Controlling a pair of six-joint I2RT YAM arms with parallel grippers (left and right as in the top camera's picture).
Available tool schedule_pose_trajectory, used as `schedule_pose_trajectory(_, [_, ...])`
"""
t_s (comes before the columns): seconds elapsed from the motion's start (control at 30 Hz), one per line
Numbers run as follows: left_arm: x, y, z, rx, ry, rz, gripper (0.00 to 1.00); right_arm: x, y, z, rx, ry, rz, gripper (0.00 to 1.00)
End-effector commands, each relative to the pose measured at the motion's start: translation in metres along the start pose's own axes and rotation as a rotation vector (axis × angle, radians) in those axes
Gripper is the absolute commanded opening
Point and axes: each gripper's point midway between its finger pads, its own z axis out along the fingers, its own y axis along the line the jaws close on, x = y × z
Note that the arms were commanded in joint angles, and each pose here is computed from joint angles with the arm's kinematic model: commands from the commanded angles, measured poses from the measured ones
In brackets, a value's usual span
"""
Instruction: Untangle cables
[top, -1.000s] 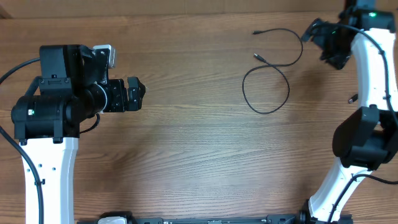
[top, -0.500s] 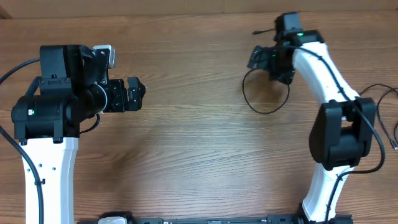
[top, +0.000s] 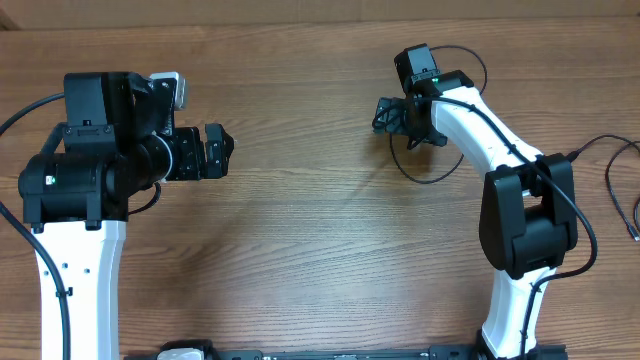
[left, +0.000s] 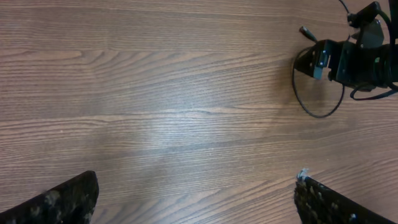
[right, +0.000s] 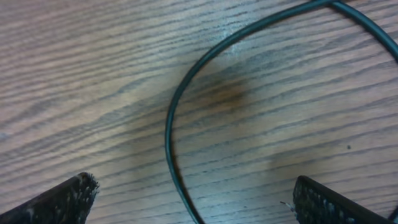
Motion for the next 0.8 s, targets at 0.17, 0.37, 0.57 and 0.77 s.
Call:
schedule_pose_trajectory(0.17, [-0.003,-0.001,-0.003,-0.003,-0.014,-0.006,1.0,0.013,-0.011,0.03,0.061,0.058,-0.085,0.98])
schedule_pose_trajectory(0.37, [-0.003,-0.001,-0.003,-0.003,-0.014,-0.006,1.0,0.023,-0.015,0.049,0.081,0.099,-0.089,0.89])
schedule_pose_trajectory(0.57, [-0.003,-0.001,-0.003,-0.003,-0.014,-0.006,1.0,0.023,-0.015,0.051,0.08,0.097,-0.088,0.57])
schedule_pose_trajectory(0.77, [-0.003,-0.001,-0.003,-0.003,-0.014,-0.006,1.0,0.022,-0.015,0.051,0.078,0.095,-0.088,0.07])
